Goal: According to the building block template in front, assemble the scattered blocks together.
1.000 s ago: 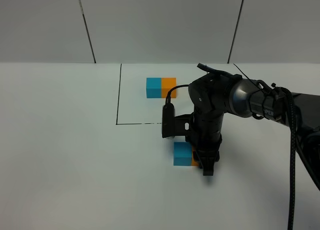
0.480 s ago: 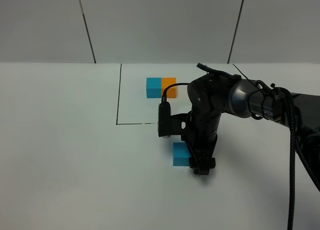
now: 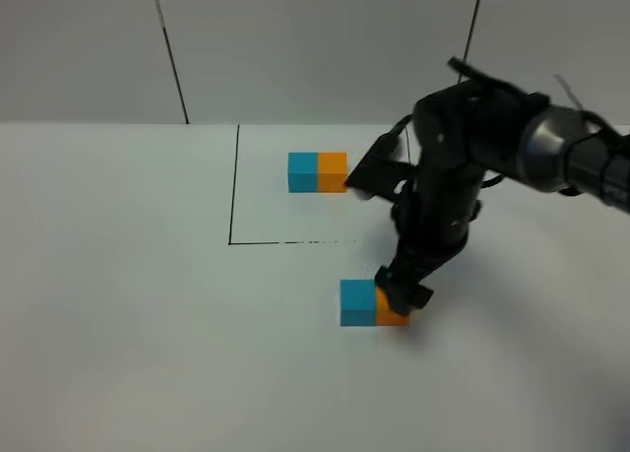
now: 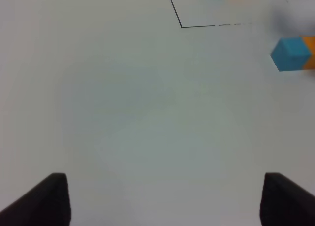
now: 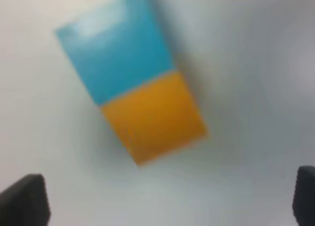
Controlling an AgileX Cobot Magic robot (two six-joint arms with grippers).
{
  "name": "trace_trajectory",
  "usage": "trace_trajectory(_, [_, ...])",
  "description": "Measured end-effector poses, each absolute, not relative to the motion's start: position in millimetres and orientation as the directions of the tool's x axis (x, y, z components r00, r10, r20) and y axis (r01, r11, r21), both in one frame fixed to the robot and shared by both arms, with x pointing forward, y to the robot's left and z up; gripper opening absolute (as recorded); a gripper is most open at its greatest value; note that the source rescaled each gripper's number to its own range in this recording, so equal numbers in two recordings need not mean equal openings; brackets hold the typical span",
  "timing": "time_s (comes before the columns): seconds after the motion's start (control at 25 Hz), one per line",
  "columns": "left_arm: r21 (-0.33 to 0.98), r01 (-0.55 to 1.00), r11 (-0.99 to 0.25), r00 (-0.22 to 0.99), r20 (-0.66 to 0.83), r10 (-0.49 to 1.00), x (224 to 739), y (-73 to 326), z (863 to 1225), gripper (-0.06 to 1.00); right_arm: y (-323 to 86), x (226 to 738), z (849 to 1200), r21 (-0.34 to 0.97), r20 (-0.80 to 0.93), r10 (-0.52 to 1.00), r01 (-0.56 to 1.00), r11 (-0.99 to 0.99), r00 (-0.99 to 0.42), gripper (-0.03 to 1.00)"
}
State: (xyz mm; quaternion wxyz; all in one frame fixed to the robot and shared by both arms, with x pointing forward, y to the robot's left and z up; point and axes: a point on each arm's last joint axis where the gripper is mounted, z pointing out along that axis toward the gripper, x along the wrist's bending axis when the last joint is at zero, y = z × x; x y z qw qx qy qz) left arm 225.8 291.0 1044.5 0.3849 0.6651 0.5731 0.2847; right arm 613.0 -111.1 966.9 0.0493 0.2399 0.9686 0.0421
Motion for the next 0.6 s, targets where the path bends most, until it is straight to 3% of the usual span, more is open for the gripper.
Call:
trace_trajectory(0.12, [0.838,0.543,-0.047,0.181,-0.062,0.981,225.8,291.0,1044.5,0.66,-161.4,616.0,983.8,0.162,-0.067,0.741,0.726,0.669,-0.668,1.00])
trace_trajectory(0.24, [0.838,0.543,-0.047,0.181,-0.062,0.981,225.8,291.0,1044.5,0.66,-216.6,605.2,998.3,0.244,-0.057,0.903,0.871,0.426,-0.426,1.00])
trace_trajectory(0.4, [0.838,0.543,-0.047,0.181,-0.062,0.981,225.8,291.0,1044.5,0.66,-273.4,564.8,1014.3,0.317,-0.036,0.985,0.933,0.172,-0.170,1.00])
trace_trajectory(0.6, [0.838,0.543,-0.047,0.181,-0.062,0.981,225.8,291.0,1044.5,0.66,-314.7,489.7,1039.4,0.397,-0.035,0.997,0.917,-0.046,0.065,1.00])
